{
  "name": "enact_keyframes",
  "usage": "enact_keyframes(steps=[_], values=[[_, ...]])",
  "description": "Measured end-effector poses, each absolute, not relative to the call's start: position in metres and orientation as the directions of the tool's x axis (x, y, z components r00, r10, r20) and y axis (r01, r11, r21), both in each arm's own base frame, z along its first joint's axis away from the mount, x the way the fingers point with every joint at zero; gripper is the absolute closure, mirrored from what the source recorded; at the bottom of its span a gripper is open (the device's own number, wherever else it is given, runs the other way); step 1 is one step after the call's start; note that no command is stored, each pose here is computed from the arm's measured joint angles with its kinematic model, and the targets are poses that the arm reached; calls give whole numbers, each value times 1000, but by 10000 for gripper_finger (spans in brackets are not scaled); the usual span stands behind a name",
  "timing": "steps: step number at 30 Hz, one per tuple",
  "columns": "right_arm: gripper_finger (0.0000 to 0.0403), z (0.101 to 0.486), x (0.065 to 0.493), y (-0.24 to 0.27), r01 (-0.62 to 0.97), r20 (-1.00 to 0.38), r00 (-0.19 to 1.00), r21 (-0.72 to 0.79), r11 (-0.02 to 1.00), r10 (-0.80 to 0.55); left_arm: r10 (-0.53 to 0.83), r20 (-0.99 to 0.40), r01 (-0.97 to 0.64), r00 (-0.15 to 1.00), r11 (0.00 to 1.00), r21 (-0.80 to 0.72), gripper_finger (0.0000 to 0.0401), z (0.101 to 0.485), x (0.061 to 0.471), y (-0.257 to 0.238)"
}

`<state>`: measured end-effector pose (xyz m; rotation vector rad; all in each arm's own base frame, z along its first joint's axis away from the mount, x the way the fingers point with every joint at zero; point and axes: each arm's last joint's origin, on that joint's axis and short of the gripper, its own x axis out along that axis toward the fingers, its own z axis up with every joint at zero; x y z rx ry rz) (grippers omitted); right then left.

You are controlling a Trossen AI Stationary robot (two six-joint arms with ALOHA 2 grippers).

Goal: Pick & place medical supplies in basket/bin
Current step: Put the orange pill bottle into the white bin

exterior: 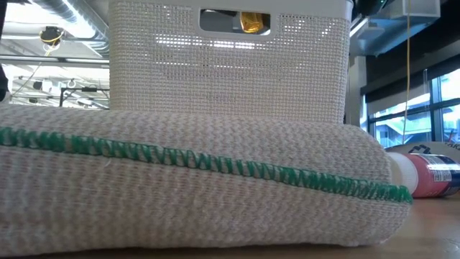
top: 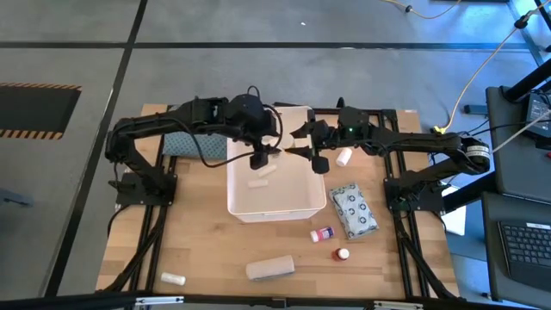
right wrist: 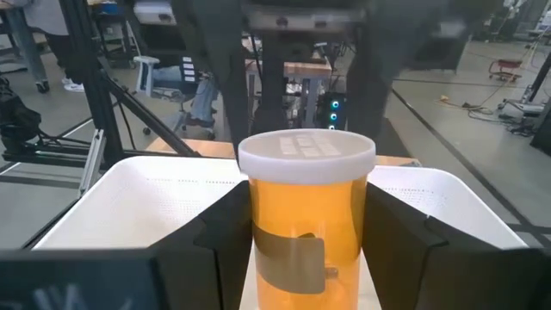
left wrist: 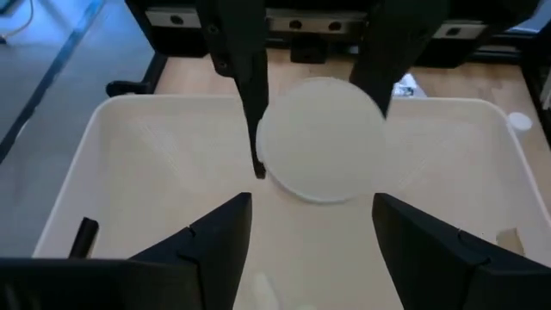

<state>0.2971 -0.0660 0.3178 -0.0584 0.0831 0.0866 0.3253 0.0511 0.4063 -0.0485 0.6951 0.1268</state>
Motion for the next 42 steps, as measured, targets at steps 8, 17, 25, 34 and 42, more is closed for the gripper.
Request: enact_keyframes(steps=[8, 17, 25, 34, 42], values=[[222, 315, 297, -66, -86, -115, 990, -48, 995, 80, 108, -648, -140, 754, 990, 2, 169, 397, 338, 55], [222, 313, 296, -66, -73, -136, 988, -42, 996, 67, 107, -651, -120, 751, 992, 25, 169, 394, 341, 55], [222, 313, 296, -66, -72, -146, 987, -33, 997, 67, 115, -644, -95, 756, 993, 65, 172, 393, 343, 56], [222, 311, 296, -66, -73, -160, 985, -28, 997, 68, 106, -642, -27, 760, 991, 131, 176, 393, 344, 54], [222, 311, 296, -66, -75, -164, 984, -29, 997, 69, 127, -640, 51, 758, 966, 253, 188, 393, 344, 51]])
